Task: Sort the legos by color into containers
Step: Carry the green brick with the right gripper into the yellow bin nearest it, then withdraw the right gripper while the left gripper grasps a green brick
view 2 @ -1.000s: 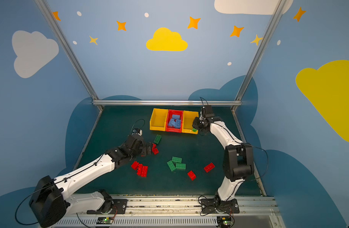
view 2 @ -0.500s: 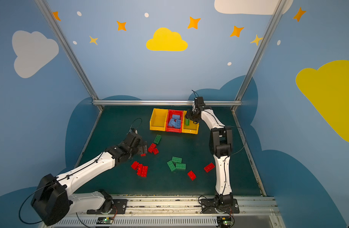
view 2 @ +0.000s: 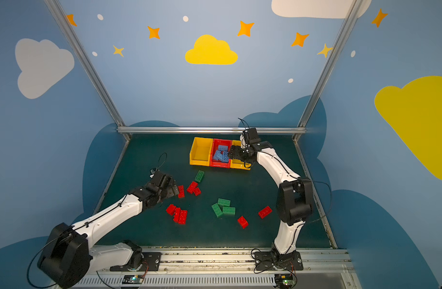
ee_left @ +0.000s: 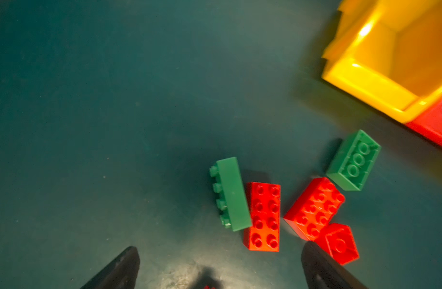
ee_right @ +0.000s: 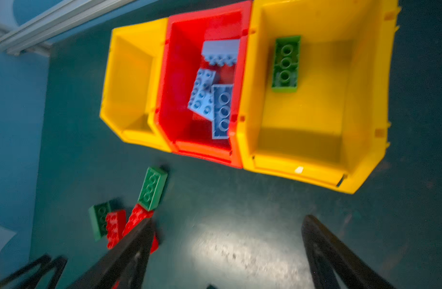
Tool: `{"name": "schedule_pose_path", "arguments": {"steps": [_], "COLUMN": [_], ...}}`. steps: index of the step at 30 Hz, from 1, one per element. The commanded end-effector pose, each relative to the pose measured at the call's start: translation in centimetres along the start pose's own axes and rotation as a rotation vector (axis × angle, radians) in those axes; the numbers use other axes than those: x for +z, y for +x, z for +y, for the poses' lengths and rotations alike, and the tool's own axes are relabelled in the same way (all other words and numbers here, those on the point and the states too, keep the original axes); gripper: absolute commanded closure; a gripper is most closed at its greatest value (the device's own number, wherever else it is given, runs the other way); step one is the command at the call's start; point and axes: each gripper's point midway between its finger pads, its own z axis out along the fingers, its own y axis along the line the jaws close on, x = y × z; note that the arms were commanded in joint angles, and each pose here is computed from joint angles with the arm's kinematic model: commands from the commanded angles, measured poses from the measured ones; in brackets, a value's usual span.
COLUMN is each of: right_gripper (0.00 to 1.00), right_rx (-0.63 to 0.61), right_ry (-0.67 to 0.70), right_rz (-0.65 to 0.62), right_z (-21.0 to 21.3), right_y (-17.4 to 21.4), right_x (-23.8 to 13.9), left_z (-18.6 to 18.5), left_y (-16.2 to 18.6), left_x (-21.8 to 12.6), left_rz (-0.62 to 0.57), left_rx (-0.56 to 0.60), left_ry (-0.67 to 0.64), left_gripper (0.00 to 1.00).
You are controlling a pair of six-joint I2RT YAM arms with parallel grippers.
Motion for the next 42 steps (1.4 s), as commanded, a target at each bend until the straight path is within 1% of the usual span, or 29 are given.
{"name": "schedule_pose_path", "arguments": {"steps": [1,5,8,11,14,16,18,21,25,27,29,30,34,36,37,39,42], "right_gripper": [0.09,0.09,0.09,0.09,0.09,0.09,0.09,0.09,0.09,0.09,0.09,0.09,0.09,0.09,0.09,0.09,0.09], "right_rx": [-0.035,-0.041,-0.044,-0.051,-0.056,-0.062,-0.066,-0.072,-0.076,-0.083,-0.084,-0.084,-0.086,-0.086,-0.086,-0.091,-0.094], "right_ry": [0.004,-0.027,-0.049,-0.061,-0.079,-0.082,-0.092,-0.120,-0.149,-0.146,-0.136,-0.136,-0.140,-0.134,-0.131,-0.129,-0.128], "right_rz": [0.021,0.046,0.063,0.076,0.095,0.105,0.119,0.124,0.109,0.103,0.100,0.099,0.089,0.078,0.074,0.063,0.044], "right_z": [0.8,1.9,2.5,2.9,3.2,3.2,3.4,4.0,4.6,4.6,4.3,4.3,4.3,4.1,4.0,4.0,3.8], "right_y": [3.2,7.0,9.2,10.7,11.7,12.1,12.3,12.2,11.9,11.8,11.8,11.8,11.8,11.9,11.9,11.9,11.9], "right_x": [-0.6,-1.4,-1.5,-1.4,-1.1,-0.9,-0.7,-1.0,-1.4,-1.5,-1.6,-1.6,-2.3,-2.7,-2.9,-3.5,-4.5], "left_z": [0.5,0.4,0.6,0.4,0.4,0.5,0.5,0.9,1.5,1.7,1.7,1.7,1.5,1.6,1.7,1.5,1.1], "left_y": [-0.3,-1.2,-1.6,-2.0,-1.6,-1.3,-0.8,0.0,0.8,1.2,1.5,1.7,2.3,2.5,2.6,2.5,1.4], "left_x": [1.3,2.6,3.9,5.3,6.5,7.2,7.7,8.1,8.0,7.8,7.8,7.8,8.2,8.3,8.3,8.2,7.3], "left_rz": [0.004,-0.006,0.010,0.039,0.078,0.099,0.126,0.160,0.182,0.191,0.199,0.205,0.230,0.239,0.243,0.245,0.221], "left_rx": [-0.079,-0.126,-0.145,-0.148,-0.172,-0.180,-0.180,-0.179,-0.176,-0.173,-0.165,-0.160,-0.135,-0.121,-0.115,-0.099,-0.066], "left_ry": [-0.018,-0.011,-0.047,-0.079,-0.093,-0.110,-0.130,-0.160,-0.187,-0.194,-0.201,-0.206,-0.226,-0.243,-0.249,-0.255,-0.266], "left_gripper": [0.00,0.00,0.00,0.00,0.02,0.06,0.13,0.22,0.24,0.28,0.36,0.43,0.60,0.72,0.76,0.82,0.86]}}
